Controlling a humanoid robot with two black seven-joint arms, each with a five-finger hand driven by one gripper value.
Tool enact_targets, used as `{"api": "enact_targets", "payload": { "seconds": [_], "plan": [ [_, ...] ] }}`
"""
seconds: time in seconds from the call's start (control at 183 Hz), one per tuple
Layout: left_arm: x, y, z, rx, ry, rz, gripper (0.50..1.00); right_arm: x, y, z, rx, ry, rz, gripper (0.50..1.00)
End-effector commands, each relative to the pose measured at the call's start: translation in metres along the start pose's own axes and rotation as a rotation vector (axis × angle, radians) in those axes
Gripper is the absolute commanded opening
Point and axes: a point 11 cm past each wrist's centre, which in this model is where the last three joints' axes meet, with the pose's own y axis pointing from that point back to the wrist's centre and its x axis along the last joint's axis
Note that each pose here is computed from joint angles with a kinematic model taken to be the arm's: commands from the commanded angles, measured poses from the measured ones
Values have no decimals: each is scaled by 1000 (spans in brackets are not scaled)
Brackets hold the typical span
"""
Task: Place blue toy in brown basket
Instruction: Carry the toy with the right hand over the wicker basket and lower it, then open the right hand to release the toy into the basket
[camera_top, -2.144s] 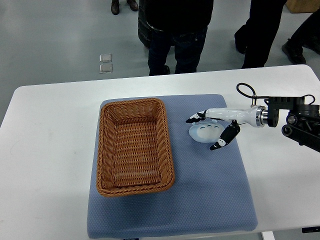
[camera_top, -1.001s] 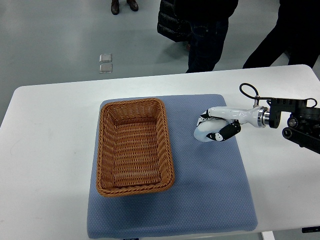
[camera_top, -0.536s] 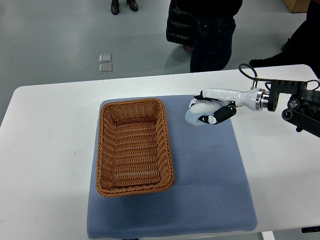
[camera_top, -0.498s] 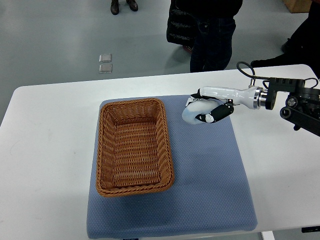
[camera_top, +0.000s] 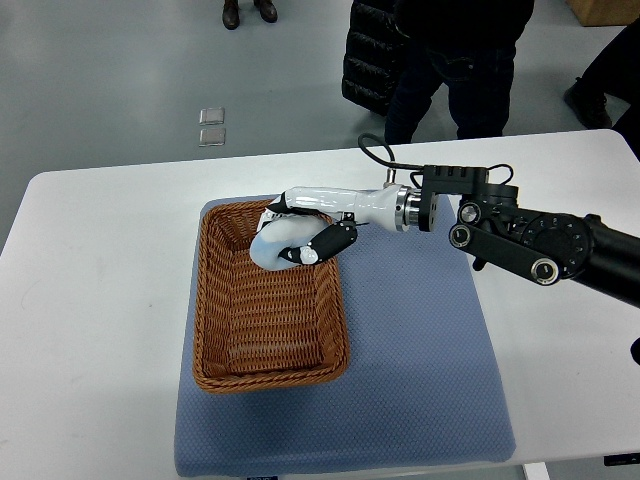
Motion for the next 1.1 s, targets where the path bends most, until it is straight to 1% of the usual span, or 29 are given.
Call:
{"api": "enact_targets", "payload": {
  "seconds": [0.0, 0.219, 0.454, 0.459, 0.47, 0.476, 0.481, 0.487, 0.492, 0.498, 0.503, 0.509, 0.514, 0.52, 0.525, 0.536, 0.547, 0.552, 0.558, 0.563, 0.569, 0.596, 0.618, 0.651, 0.673, 0.864, 0.985, 1.094],
  "plan": [
    [-2, 0, 0, 0, -2, -4, 1000, -7, -14, -1, -9, -12, 2, 500],
    [-3, 0, 1, -3, -2, -11, 1000, -20, -40, -4, -7, -33, 25, 500],
    [-3, 0, 1, -2, -2, -11, 1000, -25, -48, 1, -24, -51, 30, 500],
    [-3, 0, 1, -3, -4, -11, 1000, -25, -48, 1, -24, -52, 32, 525],
    [-3, 0, 1, -3, -4, -11, 1000, -25, -48, 1, -24, -52, 32, 525],
    [-3, 0, 1, -3, -4, -11, 1000, -25, -48, 1, -25, -50, 36, 569],
    [-3, 0, 1, -3, -4, -11, 1000, -25, -48, 1, -25, -50, 36, 570],
    [-3, 0, 1, -3, -2, -11, 1000, -25, -48, 2, -25, -50, 40, 614],
    [-3, 0, 1, -3, -2, -11, 1000, -25, -48, 2, -25, -50, 40, 615],
    [-3, 0, 1, -3, -5, -11, 1000, -25, -48, 2, -26, -51, 46, 657],
    [-3, 0, 1, -3, -5, -11, 1000, -25, -48, 2, -26, -52, 46, 658],
    [-4, 0, 1, -2, -2, -12, 1000, -26, -47, 3, -26, -53, 49, 698],
    [-4, 0, 1, -2, -2, -12, 1000, -26, -47, 3, -26, -53, 50, 699],
    [-4, 0, 1, -3, -2, -12, 1000, -26, -47, 4, -28, -52, 57, 733],
    [-4, 0, 1, -3, -2, -12, 1000, -26, -47, 4, -29, -52, 57, 733],
    [-4, 0, 1, -1, -4, -12, 1000, -26, -46, 6, -30, -53, 68, 786],
    [-4, 0, 1, -1, -4, -12, 1000, -26, -46, 6, -30, -53, 68, 787],
    [-4, 0, 1, -2, -2, -12, 1000, -27, -46, 6, -31, -55, 72, 807],
    [-4, 0, 1, -2, -2, -12, 1000, -27, -46, 6, -31, -55, 72, 807],
    [-4, 0, 1, -2, -2, -12, 1000, -27, -46, 7, -32, -58, 76, 821],
    [-4, 0, 1, -2, -2, -12, 1000, -27, -46, 7, -32, -58, 76, 821],
    [-3, 0, 1, -1, -4, -11, 1000, -29, -45, 9, -35, -62, 85, 858],
    [-3, 0, 1, -1, -4, -11, 1000, -30, -45, 10, -36, -64, 89, 876],
    [-3, 0, 1, -3, -2, -11, 1000, -31, -45, 10, -36, -66, 88, 893],
    [-3, 0, 1, -3, -4, -11, 1000, -31, -45, 10, -37, -66, 88, 895],
    [-3, 0, 1, -3, -2, -11, 1000, -35, -40, 17, -58, -56, 70, 893],
    [-4, 0, 1, -2, -2, -12, 1000, -28, -36, 18, -56, -70, 87, 895],
    [-4, 0, 1, -3, -4, -14, 1000, -13, -24, 24, -67, -128, 118, 893]
  ]
}}
